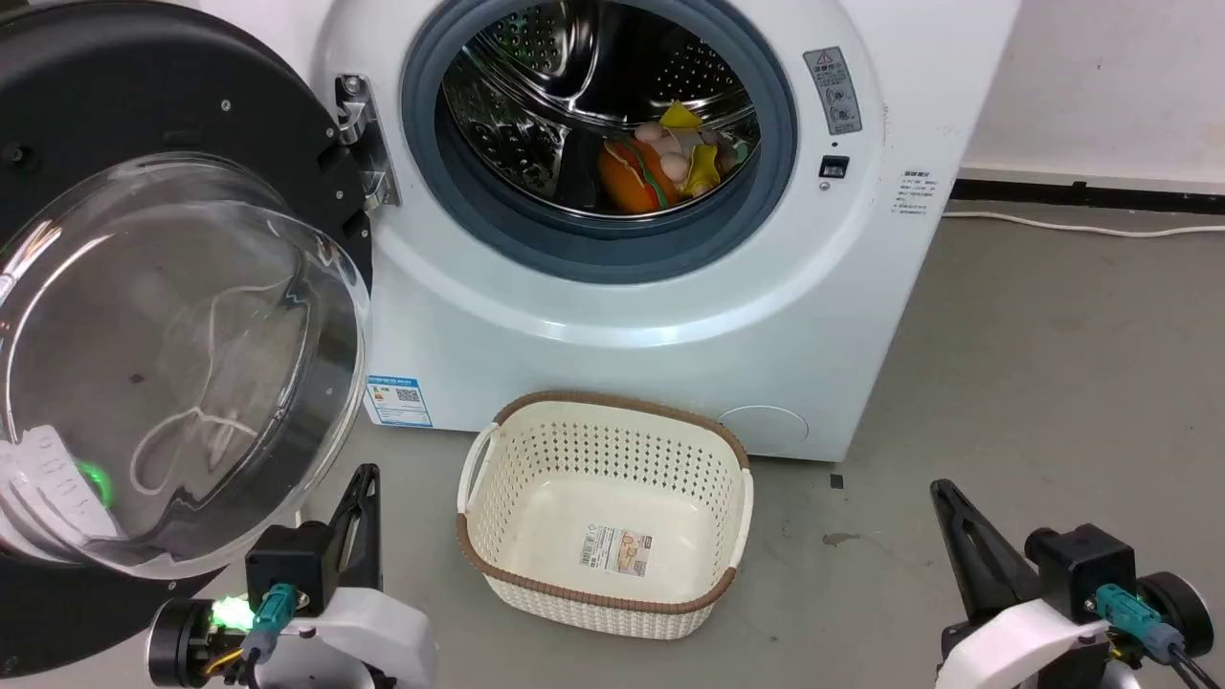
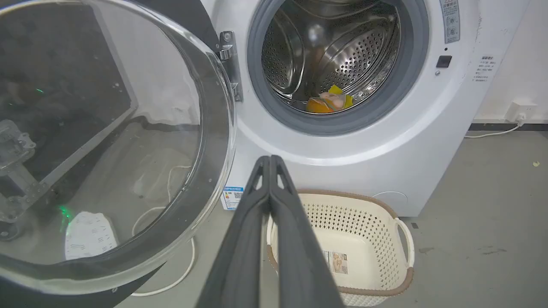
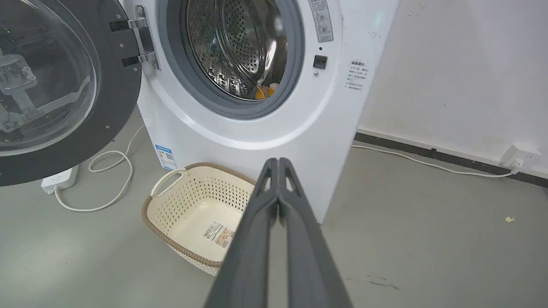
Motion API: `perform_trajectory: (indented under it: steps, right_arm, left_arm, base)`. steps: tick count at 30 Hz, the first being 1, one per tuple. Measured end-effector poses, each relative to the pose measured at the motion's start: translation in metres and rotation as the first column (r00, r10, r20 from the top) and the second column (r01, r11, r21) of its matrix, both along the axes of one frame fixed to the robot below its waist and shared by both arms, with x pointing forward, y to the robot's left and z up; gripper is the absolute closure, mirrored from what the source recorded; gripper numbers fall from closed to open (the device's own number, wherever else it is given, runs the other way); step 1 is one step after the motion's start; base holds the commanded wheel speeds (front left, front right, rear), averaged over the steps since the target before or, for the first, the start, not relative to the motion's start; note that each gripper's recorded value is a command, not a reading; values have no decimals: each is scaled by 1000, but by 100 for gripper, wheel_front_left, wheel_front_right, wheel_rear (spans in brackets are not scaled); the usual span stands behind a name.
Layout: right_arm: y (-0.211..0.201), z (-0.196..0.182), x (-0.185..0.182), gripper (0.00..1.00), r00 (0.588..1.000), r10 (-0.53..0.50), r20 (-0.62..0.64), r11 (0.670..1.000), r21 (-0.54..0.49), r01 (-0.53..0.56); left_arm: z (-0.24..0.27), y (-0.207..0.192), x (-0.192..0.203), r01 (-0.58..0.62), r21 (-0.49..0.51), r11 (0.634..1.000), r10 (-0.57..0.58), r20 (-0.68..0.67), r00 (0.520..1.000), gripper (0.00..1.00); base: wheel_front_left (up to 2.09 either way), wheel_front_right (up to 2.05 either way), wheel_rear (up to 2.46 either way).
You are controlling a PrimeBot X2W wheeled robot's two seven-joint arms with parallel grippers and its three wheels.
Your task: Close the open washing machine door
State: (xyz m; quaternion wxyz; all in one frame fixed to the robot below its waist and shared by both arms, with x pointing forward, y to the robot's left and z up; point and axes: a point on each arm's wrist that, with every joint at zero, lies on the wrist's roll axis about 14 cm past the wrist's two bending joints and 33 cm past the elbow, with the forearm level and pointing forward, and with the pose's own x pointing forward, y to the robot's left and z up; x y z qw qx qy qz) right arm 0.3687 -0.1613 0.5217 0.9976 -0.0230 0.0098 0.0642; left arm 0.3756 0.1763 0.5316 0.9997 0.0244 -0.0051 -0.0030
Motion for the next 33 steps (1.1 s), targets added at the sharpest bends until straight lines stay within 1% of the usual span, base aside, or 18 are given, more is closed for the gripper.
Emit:
perform_trajectory:
  steps: [33]
  right_arm:
    - [0, 0, 0, 100, 1000, 0, 0, 1000, 0, 0]
  left_arm:
    - [0, 0, 0, 0, 0, 1000, 0, 0, 1000, 100]
  base:
    - [0, 0, 0]
